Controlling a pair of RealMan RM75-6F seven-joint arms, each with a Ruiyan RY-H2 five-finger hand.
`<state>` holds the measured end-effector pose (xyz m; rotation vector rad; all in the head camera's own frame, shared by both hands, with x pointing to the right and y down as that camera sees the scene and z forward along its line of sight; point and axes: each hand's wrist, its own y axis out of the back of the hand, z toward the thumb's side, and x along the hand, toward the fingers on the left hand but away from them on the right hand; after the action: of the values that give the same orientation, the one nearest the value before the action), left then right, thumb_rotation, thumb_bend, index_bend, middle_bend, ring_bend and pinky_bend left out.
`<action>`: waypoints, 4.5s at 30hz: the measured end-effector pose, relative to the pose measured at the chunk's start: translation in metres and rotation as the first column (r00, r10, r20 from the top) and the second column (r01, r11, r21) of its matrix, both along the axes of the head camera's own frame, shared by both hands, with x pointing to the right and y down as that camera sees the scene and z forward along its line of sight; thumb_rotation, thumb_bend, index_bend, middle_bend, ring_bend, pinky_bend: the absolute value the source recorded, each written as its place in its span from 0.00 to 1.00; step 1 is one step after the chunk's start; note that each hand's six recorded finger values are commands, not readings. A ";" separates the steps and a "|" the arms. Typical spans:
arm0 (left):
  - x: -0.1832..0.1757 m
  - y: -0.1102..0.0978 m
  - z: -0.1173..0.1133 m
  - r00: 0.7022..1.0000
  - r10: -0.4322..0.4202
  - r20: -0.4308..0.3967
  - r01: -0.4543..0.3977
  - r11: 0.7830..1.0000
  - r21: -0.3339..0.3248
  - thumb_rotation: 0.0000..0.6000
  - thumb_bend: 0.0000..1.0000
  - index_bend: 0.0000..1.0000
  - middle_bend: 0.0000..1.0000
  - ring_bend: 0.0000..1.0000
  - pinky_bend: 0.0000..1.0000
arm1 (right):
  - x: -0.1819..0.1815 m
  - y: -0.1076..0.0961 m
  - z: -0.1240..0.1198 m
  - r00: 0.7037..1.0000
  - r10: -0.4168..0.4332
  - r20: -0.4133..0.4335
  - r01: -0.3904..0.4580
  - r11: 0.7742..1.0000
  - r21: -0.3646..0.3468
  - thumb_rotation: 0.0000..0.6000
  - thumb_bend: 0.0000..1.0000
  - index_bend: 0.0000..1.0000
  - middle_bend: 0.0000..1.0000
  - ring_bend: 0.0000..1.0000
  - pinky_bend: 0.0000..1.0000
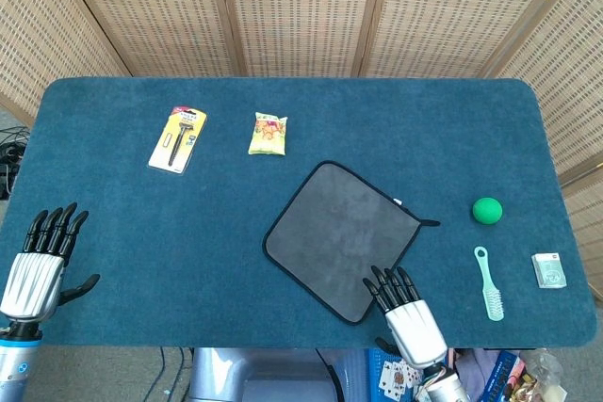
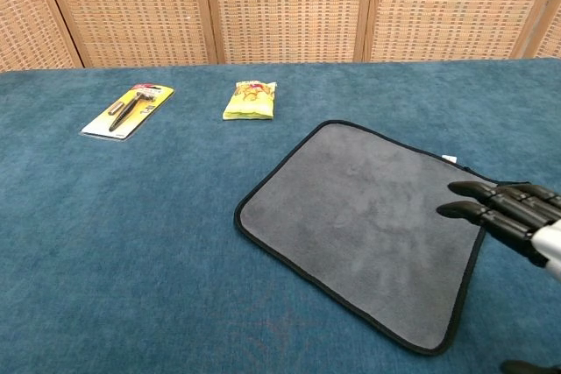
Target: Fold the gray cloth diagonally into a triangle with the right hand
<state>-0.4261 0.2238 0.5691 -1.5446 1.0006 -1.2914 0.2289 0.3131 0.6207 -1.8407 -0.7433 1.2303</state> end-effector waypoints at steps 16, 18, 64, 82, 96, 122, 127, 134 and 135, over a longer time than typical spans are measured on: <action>-0.002 -0.002 0.003 1.000 -0.008 0.005 0.008 1.000 -0.003 1.00 0.16 0.00 0.00 0.00 0.00 | -0.024 0.000 0.031 0.996 0.049 0.072 -0.049 0.999 0.000 1.00 0.00 0.30 0.00 0.00 0.00; -0.002 -0.002 0.004 1.000 -0.008 0.006 0.008 1.000 -0.005 1.00 0.16 0.00 0.00 0.00 0.00 | -0.025 0.002 0.033 0.996 0.051 0.074 -0.051 0.999 -0.004 1.00 0.00 0.30 0.00 0.00 0.00; 0.000 -0.002 0.005 1.000 -0.005 0.010 0.005 1.000 -0.005 1.00 0.16 0.00 0.00 0.00 0.00 | -0.030 0.003 0.068 0.996 0.075 0.055 -0.073 0.996 -0.047 1.00 0.19 0.30 0.00 0.00 0.00; 0.001 -0.002 0.005 1.000 0.000 0.004 0.000 1.000 -0.006 1.00 0.16 0.00 0.00 0.00 0.00 | -0.030 0.003 0.069 0.995 0.077 0.056 -0.074 0.996 -0.054 1.00 0.45 0.30 0.00 0.00 0.00; 0.001 -0.002 0.004 1.000 0.001 -0.004 -0.001 1.000 -0.008 1.00 0.16 0.00 0.00 0.00 0.00 | -0.026 0.005 0.068 0.996 0.076 0.040 -0.073 0.994 -0.076 1.00 0.45 0.47 0.03 0.00 0.00; 0.002 -0.002 0.004 1.000 0.002 -0.013 -0.002 1.000 -0.005 1.00 0.16 0.00 0.00 0.00 0.00 | -0.029 -0.002 0.066 0.994 0.080 0.068 -0.077 0.996 -0.052 1.00 0.45 0.61 0.12 0.00 0.00; 0.002 -0.002 0.004 1.000 0.002 -0.014 -0.002 1.000 -0.005 1.00 0.16 0.00 0.00 0.00 0.00 | -0.029 -0.001 0.067 0.994 0.082 0.069 -0.078 0.995 -0.054 1.00 0.45 0.62 0.13 0.00 0.00; 0.002 -0.002 0.004 1.000 0.003 -0.013 -0.004 1.000 -0.005 1.00 0.16 0.00 0.00 0.00 0.00 | -0.029 -0.003 0.068 0.994 0.084 0.071 -0.081 0.995 -0.054 1.00 0.46 0.62 0.13 0.00 0.00; 0.002 -0.002 0.005 1.000 0.004 -0.013 -0.004 1.000 -0.005 1.00 0.16 0.00 0.00 0.00 0.00 | -0.029 -0.003 0.068 0.994 0.084 0.071 -0.080 0.995 -0.053 1.00 0.46 0.62 0.13 0.00 0.00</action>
<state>-0.4239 0.2220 0.5736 -1.5603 1.0028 -1.2840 0.1996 0.3101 0.6883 -1.9217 -0.8430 1.2492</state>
